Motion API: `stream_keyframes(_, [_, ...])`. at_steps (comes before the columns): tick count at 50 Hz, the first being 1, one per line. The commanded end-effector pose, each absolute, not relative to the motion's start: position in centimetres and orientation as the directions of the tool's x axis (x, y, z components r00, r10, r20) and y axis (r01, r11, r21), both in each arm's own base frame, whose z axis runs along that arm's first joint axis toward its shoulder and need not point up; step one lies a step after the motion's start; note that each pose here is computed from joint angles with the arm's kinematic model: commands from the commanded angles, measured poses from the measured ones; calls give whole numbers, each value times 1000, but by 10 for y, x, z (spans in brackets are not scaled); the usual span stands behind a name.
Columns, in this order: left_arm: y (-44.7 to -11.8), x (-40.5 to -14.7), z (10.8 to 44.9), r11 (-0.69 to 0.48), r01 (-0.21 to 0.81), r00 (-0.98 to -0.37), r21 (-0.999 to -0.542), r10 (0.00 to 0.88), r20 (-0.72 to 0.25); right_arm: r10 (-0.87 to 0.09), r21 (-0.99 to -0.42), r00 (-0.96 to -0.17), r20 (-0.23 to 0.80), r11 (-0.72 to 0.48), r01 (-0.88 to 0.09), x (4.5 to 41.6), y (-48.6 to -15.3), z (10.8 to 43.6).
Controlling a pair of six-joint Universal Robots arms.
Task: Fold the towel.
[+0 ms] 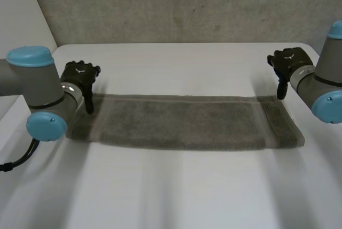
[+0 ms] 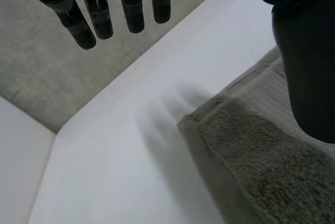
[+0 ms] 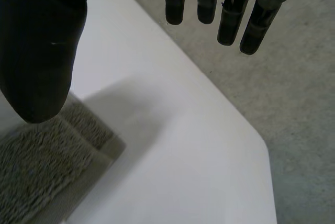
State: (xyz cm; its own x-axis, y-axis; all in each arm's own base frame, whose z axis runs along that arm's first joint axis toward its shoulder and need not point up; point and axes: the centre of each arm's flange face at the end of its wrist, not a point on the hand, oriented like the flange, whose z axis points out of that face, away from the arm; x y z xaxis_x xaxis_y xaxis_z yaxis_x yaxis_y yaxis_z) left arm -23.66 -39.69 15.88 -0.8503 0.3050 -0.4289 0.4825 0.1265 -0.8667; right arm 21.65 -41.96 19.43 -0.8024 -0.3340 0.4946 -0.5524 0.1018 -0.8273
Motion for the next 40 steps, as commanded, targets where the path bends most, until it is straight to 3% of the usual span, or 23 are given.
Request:
stream_keyframes(1, [-388,-230,183,105,462,-863,-881,280,-420,-338,-853,-814,471,60,-519,213,-390,233])
stream_keyframes(10, [-357,-227,199,56,440,-857,-896,323,-401,-395,-828,-786,476,100,-552,204,-340,238])
stream_keyframes(20, [-306,-224,208,-39,397,-854,-917,349,-385,-499,-765,-717,488,151,-626,197,-291,192])
stream_keyframes(30, [-287,-227,199,-17,332,-869,-943,383,-313,-464,-769,-732,499,152,-621,186,-294,159])
stream_keyframes(36, [-285,-229,194,-7,331,-864,-943,399,-307,-488,-738,-717,498,195,-646,185,-302,126])
stream_keyframes(40, [-284,-229,192,-3,333,-863,-943,402,-306,-488,-732,-710,509,190,-655,185,-305,122])
